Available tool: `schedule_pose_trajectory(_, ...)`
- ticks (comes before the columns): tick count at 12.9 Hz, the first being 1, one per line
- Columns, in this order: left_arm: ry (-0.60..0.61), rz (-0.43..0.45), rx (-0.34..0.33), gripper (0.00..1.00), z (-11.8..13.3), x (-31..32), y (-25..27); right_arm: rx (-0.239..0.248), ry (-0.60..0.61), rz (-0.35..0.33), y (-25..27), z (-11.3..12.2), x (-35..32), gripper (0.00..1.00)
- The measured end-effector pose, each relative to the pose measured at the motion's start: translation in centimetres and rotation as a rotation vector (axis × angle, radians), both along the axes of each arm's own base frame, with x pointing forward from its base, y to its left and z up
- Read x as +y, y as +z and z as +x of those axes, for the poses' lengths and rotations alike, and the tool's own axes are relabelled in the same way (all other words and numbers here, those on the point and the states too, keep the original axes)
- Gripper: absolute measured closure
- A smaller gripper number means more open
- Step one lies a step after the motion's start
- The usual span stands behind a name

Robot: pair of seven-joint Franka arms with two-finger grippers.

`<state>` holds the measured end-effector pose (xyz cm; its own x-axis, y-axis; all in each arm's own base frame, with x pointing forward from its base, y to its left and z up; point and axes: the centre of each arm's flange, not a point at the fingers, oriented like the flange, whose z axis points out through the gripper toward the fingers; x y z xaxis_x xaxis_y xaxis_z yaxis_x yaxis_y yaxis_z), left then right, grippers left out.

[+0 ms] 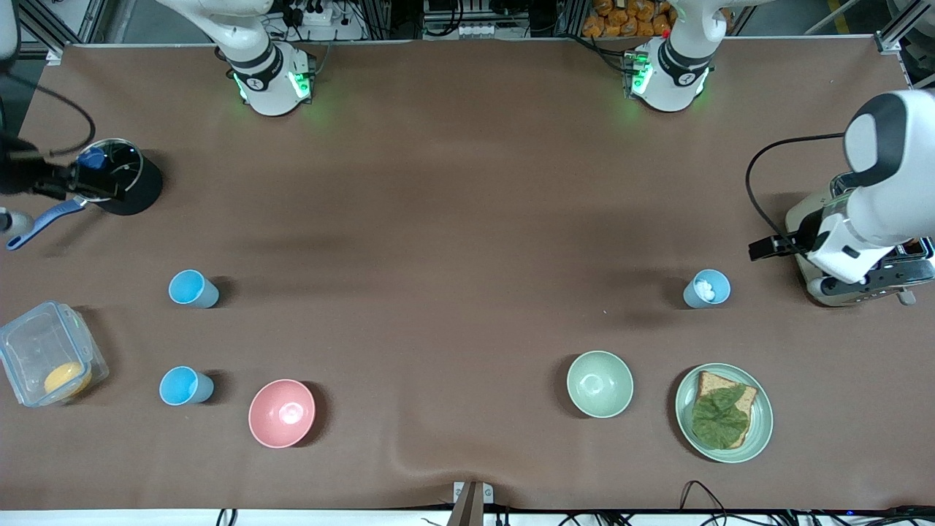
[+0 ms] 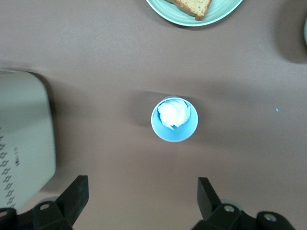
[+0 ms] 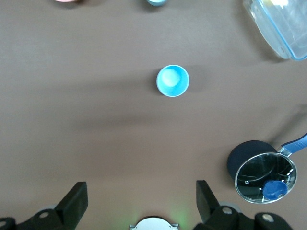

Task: Stack blue cups with both arms
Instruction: 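Grasp a blue cup with the right gripper while the left gripper grasps the tissue cup, then lift both cups and carry them toward the table middle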

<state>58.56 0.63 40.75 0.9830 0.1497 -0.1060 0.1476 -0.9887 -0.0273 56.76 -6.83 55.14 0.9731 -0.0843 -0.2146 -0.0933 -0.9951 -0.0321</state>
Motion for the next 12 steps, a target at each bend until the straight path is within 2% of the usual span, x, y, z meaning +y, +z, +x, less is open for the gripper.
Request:
schedule_pose_trajectory(3, 0.001, -0.003, -0.035, 0.00, -0.5, 0.1, -5.3, 0.023, -0.046, 0.011, -7.7, 2.4, -3.5, 0.00)
schedule_pose_trajectory(6, 0.016, -0.006, -0.023, 0.00, -0.5, 1.1, -10.2, 0.012, -0.070, 0.009, -13.6, 2.8, -4.8, 0.00)
schedule_pose_trajectory(8, 0.015, -0.009, -0.029, 0.03, -0.1, 1.1, -12.4, 0.019, -0.107, 0.012, -18.0, 2.9, -7.1, 0.00)
schedule_pose_trajectory(10, 0.014, -0.010, -0.037, 0.11, 0.2, 1.0, -14.0, 0.031, -0.142, 0.018, -22.3, 3.1, -9.2, 0.00)
schedule_pose_trajectory(11, 0.013, -0.011, -0.041, 0.18, 0.3, 1.0, -14.8, 0.039, -0.149, 0.021, -24.2, 3.2, -9.7, 0.00)
schedule_pose_trajectory(12, 0.013, -0.012, -0.041, 0.18, 0.4, 0.9, -15.5, 0.044, -0.150, 0.024, -25.9, 3.4, -9.8, 0.00)
